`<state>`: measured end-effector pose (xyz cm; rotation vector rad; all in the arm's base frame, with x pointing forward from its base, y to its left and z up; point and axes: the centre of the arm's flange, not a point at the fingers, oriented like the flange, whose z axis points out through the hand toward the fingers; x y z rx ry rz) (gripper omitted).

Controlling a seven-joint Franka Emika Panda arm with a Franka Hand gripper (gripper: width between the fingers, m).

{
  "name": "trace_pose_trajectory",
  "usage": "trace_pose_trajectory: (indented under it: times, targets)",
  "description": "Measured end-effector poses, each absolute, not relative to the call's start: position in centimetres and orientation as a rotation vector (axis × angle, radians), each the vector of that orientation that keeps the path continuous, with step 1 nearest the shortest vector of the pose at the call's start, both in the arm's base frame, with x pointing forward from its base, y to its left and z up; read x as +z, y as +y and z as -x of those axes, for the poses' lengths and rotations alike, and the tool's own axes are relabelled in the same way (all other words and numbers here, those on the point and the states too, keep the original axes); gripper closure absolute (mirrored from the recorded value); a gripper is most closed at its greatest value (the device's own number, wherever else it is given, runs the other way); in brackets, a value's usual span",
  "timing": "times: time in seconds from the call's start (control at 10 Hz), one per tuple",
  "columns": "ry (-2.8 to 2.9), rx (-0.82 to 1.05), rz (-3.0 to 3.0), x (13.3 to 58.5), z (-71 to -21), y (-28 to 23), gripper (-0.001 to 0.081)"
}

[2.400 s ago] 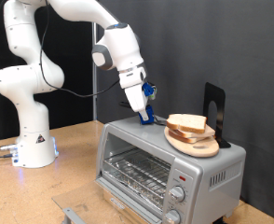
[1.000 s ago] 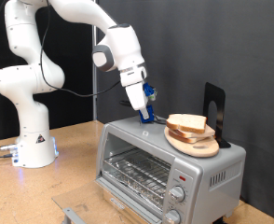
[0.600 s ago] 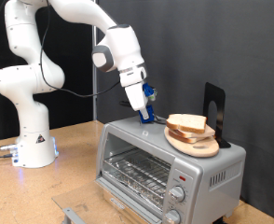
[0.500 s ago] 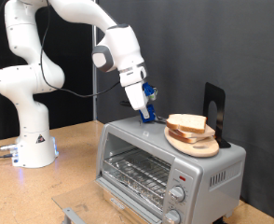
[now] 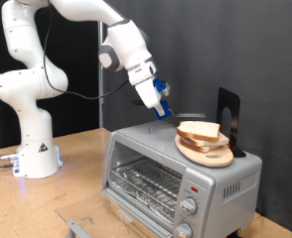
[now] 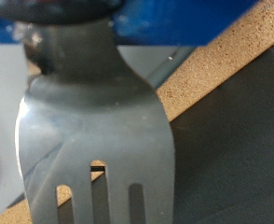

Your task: Make a piece of toast with the oven

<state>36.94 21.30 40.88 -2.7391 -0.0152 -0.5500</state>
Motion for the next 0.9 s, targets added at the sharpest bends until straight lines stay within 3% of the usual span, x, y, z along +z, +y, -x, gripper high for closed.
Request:
trace_pose_trajectory:
  times: [0.2,0.4,0.9]
  targets:
    - [-0.032,-0.523,2.732,42.2,-36.1,21.3,0.0423]
    - [-0.066,-0.369,2.738,43.4,-34.8,20.5,0.0423]
    - [0.129,-0.564,2.647,43.3,-34.8,17.9,0.0423]
